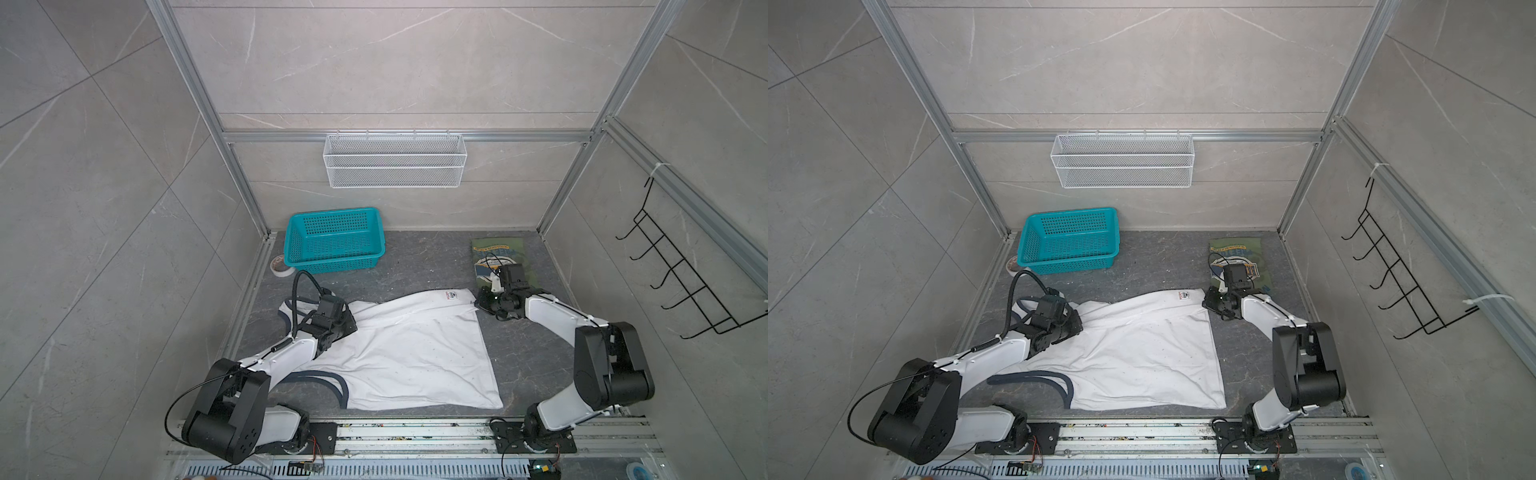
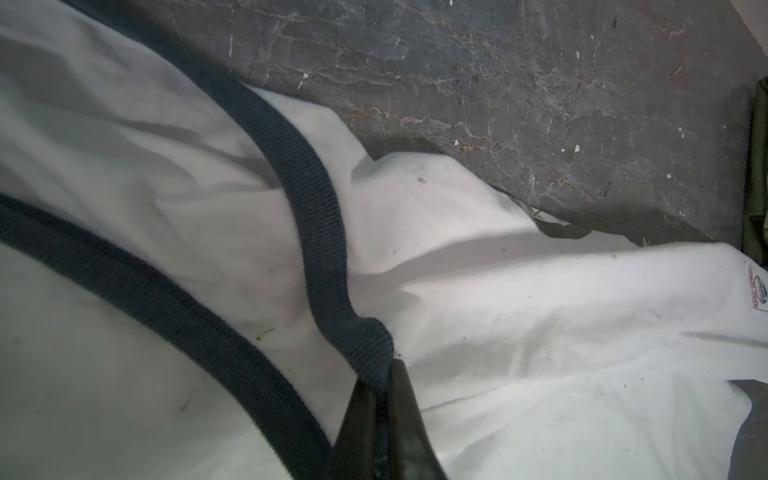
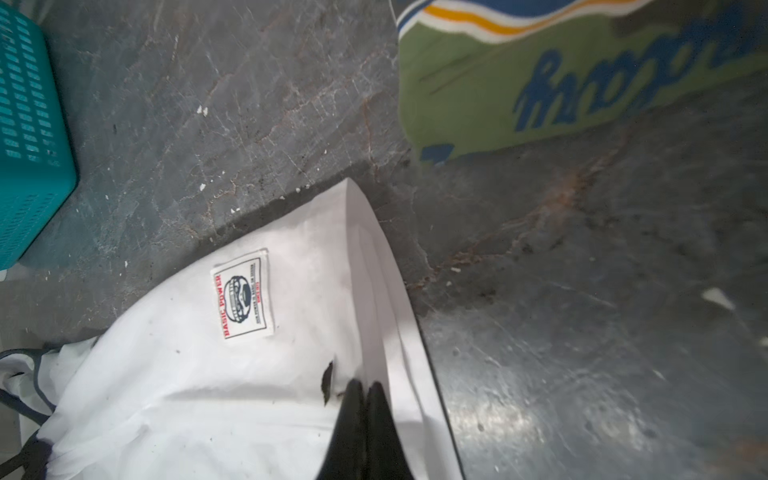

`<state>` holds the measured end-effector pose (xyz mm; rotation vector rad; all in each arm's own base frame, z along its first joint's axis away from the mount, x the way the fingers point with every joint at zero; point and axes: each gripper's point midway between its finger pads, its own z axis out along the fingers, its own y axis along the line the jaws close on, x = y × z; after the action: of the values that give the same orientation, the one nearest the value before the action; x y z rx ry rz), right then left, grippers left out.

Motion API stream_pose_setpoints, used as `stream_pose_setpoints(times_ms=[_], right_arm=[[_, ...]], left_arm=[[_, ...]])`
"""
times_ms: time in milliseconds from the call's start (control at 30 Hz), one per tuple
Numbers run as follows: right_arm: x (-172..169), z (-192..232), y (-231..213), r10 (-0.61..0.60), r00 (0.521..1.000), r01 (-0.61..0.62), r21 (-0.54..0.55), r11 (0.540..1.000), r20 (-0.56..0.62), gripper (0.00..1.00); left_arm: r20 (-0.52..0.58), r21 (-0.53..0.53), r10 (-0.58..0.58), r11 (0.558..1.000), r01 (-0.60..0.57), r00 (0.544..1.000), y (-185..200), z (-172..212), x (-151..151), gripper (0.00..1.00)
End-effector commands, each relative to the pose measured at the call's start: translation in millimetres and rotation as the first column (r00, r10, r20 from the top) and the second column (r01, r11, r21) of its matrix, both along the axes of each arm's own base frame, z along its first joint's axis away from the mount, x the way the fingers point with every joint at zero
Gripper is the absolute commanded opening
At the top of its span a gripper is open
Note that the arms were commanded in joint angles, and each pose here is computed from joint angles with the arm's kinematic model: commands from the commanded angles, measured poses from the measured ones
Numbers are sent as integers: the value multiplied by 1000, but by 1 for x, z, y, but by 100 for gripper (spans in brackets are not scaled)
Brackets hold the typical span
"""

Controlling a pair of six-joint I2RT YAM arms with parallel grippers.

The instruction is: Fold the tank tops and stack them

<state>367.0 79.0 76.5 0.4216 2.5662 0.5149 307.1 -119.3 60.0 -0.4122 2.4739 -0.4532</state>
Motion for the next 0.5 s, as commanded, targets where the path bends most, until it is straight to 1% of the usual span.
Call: stream_pose_setpoints(times_ms=[0, 133, 300, 367, 433, 467], right_arm=[[-21, 6, -17, -32, 999, 32, -83, 996, 5, 0], [-46, -2, -22, -53, 999, 53, -85, 995, -2, 0], [-71, -33, -20, -65, 996, 61, -54, 997, -67, 0], [-75, -41, -18, -67, 994, 64, -39, 997, -89, 1], [-74, -39, -19, -74, 992, 70, -49, 996, -99, 2], [-74, -39, -22, -87, 991, 81, -59, 995, -106, 3]], left_arm=[[68, 20, 17, 1000, -18, 998, 10, 25, 6, 0], [66, 13, 21, 1000, -21, 998, 13, 23, -4, 0], [0, -22, 14, 1000, -14, 1000, 11, -3, -21, 0], [-28, -30, 11, 999, -12, 1000, 10, -14, -27, 0], [-54, -33, 11, 999, -13, 998, 10, -22, -32, 1], [-62, -31, 10, 999, -12, 998, 11, -25, -34, 3]])
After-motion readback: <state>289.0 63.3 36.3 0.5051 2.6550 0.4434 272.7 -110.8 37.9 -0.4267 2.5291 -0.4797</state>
